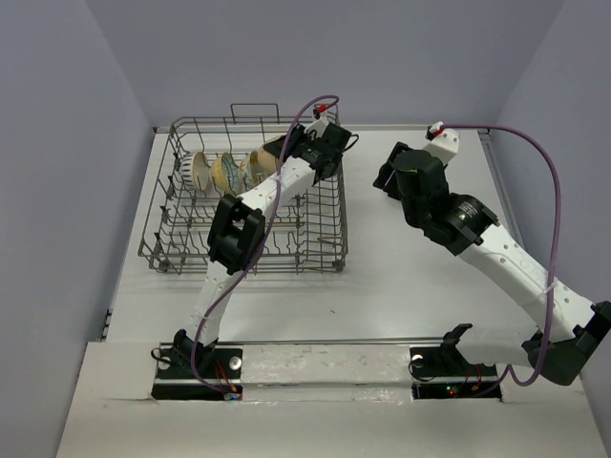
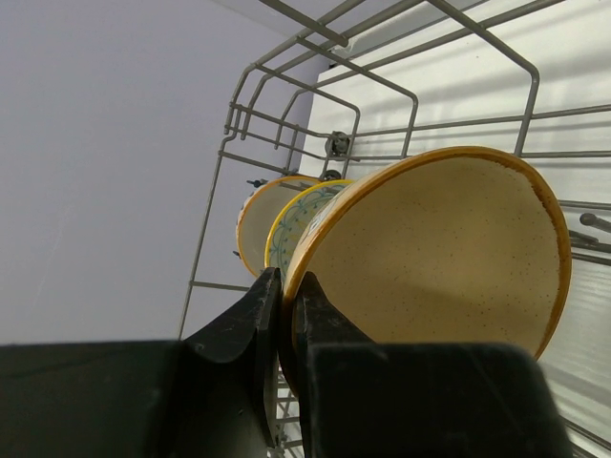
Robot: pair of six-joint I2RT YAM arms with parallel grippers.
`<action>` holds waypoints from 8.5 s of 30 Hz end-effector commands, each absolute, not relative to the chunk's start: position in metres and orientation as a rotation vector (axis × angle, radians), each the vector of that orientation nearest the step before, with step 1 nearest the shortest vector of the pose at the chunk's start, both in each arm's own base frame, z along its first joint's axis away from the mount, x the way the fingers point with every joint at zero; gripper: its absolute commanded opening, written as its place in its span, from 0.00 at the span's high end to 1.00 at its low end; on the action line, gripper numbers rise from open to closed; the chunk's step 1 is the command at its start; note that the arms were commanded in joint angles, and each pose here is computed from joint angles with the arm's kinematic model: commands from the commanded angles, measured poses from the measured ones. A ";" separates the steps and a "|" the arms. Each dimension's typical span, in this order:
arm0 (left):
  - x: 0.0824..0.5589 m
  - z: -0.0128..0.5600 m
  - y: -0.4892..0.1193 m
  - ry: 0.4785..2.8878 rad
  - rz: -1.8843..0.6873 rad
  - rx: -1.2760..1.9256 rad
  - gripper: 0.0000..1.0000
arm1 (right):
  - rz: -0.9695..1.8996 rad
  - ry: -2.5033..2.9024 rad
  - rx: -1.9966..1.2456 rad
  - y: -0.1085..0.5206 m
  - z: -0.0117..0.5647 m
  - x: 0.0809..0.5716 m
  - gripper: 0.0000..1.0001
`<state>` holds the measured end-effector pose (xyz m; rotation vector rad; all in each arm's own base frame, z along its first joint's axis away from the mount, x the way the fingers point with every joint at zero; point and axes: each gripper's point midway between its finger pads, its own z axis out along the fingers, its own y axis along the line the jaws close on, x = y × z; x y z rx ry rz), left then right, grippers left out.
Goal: Load the bowls into the dish rack
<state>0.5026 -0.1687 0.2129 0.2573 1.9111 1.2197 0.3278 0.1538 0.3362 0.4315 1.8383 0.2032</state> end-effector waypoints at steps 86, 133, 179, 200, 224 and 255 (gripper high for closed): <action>0.488 0.268 -0.198 1.837 1.073 0.188 0.60 | 0.221 1.771 0.473 0.144 0.361 0.323 0.36; 0.498 0.207 -0.211 2.181 0.446 0.403 0.45 | 0.214 1.743 0.483 0.136 0.379 0.319 0.36; 0.503 0.186 -0.214 2.227 0.444 0.416 1.00 | 0.208 1.745 0.492 0.134 0.374 0.318 0.36; 0.427 0.349 -0.299 1.921 -0.511 0.377 1.00 | 0.221 1.731 0.490 0.134 0.382 0.318 0.36; 0.365 0.287 -0.352 1.784 -1.383 0.321 1.00 | 0.207 1.745 0.493 0.128 0.373 0.312 0.36; 0.362 0.224 -0.338 1.823 -1.641 0.203 1.00 | 0.199 1.801 0.450 0.145 0.350 0.322 0.36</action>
